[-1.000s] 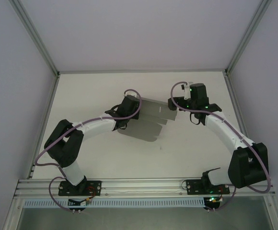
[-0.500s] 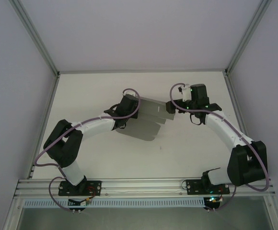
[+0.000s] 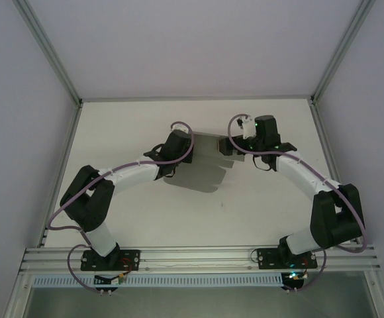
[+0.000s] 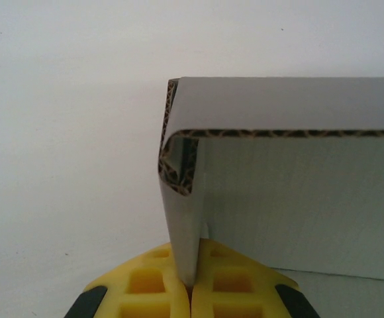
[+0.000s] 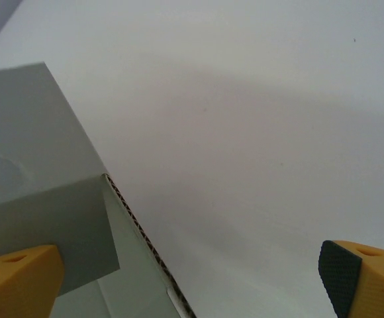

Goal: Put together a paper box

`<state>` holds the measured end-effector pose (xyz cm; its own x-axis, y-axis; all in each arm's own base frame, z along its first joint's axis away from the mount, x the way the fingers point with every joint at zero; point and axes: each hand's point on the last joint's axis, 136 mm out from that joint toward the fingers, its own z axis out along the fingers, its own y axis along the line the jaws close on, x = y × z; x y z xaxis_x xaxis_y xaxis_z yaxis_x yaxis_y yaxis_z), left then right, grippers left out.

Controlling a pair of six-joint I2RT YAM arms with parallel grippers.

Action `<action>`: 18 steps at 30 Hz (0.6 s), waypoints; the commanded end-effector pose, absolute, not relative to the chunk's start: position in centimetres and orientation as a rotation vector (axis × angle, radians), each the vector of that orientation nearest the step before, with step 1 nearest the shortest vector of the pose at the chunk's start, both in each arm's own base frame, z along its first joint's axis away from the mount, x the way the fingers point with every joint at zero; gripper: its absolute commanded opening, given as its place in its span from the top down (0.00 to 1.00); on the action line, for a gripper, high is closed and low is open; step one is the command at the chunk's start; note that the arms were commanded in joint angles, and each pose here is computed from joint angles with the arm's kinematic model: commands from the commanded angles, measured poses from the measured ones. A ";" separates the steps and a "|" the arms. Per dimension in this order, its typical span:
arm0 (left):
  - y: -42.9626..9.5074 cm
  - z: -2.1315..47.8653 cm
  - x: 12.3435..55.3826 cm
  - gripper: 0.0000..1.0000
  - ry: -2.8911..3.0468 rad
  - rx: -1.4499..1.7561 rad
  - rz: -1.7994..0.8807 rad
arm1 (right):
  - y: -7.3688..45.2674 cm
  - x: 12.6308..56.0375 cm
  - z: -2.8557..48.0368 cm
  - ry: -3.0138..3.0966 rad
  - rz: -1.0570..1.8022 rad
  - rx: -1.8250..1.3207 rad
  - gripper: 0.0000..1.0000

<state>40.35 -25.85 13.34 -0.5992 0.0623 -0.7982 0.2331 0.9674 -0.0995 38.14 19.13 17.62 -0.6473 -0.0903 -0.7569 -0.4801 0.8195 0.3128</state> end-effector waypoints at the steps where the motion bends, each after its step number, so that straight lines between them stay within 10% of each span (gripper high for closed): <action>1: -27.8 16.5 40.3 1.00 2.138 0.213 -0.334 | 19.7 40.3 18.9 2.132 0.642 -0.297 0.00; 18: -28.6 17.5 40.2 1.00 2.129 0.118 -0.380 | 16.8 42.1 20.4 1.894 0.364 0.160 0.00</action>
<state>40.84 -26.19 14.74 -0.5824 -0.0360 -0.8121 0.1649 0.9730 -0.1614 41.61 18.38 18.53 -0.4443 0.1891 -0.8757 -0.1667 0.9430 0.2882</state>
